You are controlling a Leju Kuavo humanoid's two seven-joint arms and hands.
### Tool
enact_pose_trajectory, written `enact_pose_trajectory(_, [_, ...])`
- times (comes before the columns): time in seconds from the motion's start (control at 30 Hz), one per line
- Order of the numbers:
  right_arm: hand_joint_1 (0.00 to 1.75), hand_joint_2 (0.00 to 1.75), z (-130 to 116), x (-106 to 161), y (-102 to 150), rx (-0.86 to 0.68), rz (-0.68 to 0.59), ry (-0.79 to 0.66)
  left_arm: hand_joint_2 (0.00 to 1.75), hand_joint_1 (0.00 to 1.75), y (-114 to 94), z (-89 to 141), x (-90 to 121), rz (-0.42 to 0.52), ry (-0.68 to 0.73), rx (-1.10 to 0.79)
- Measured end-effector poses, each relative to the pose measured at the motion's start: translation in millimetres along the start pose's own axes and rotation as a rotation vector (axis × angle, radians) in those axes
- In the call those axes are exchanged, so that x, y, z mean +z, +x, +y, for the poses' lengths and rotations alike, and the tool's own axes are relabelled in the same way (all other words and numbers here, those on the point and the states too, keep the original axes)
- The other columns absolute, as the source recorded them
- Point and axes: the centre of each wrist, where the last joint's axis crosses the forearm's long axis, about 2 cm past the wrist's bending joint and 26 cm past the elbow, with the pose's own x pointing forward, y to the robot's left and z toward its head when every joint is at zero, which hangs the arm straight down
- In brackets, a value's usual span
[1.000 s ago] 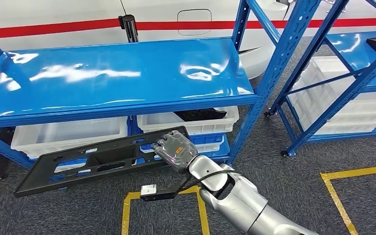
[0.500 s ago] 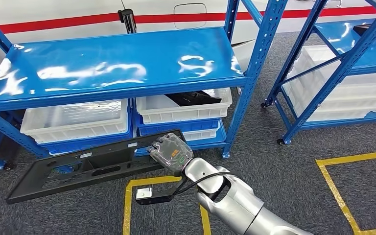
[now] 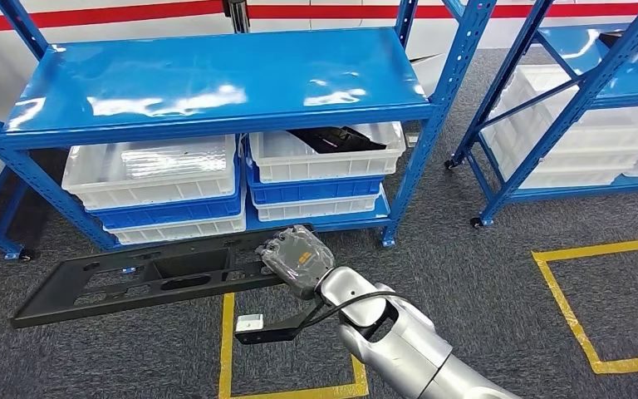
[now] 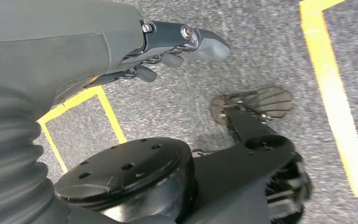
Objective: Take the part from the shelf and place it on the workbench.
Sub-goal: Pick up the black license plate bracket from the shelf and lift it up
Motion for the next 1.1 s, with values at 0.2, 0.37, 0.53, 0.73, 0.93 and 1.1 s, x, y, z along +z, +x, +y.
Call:
enact_pose_trajectory(0.2, [1.61, 1.75, -6, -3, 2, 0.047, 0.000, -0.025, 1.75, 0.00, 0, -1, 0, -0.001, -0.003, -0.004])
enact_pose_trajectory(0.37, [1.61, 1.75, -5, -3, 3, 0.050, 0.005, -0.025, 1.75, 0.00, -3, -1, 1, -0.008, -0.003, -0.007])
enact_pose_trajectory(0.53, [1.61, 1.75, -5, -3, 3, 0.050, 0.005, -0.025, 1.75, 0.00, -3, -1, 1, -0.009, -0.003, -0.007])
enact_pose_trajectory(0.73, [1.61, 1.75, -3, 0, 5, 0.002, 0.035, -0.034, 1.75, 0.00, -1, -1, 0, -0.017, -0.004, -0.005])
enact_pose_trajectory(0.93, [1.61, 1.75, 1, 5, 5, -0.010, 0.048, -0.025, 1.75, 0.00, 0, -1, 0, -0.013, -0.004, -0.003])
enact_pose_trajectory(1.1, [1.61, 1.75, 1, 7, 0, -0.013, 0.071, -0.028, 1.75, 0.00, 0, -1, 0, -0.013, -0.006, -0.004])
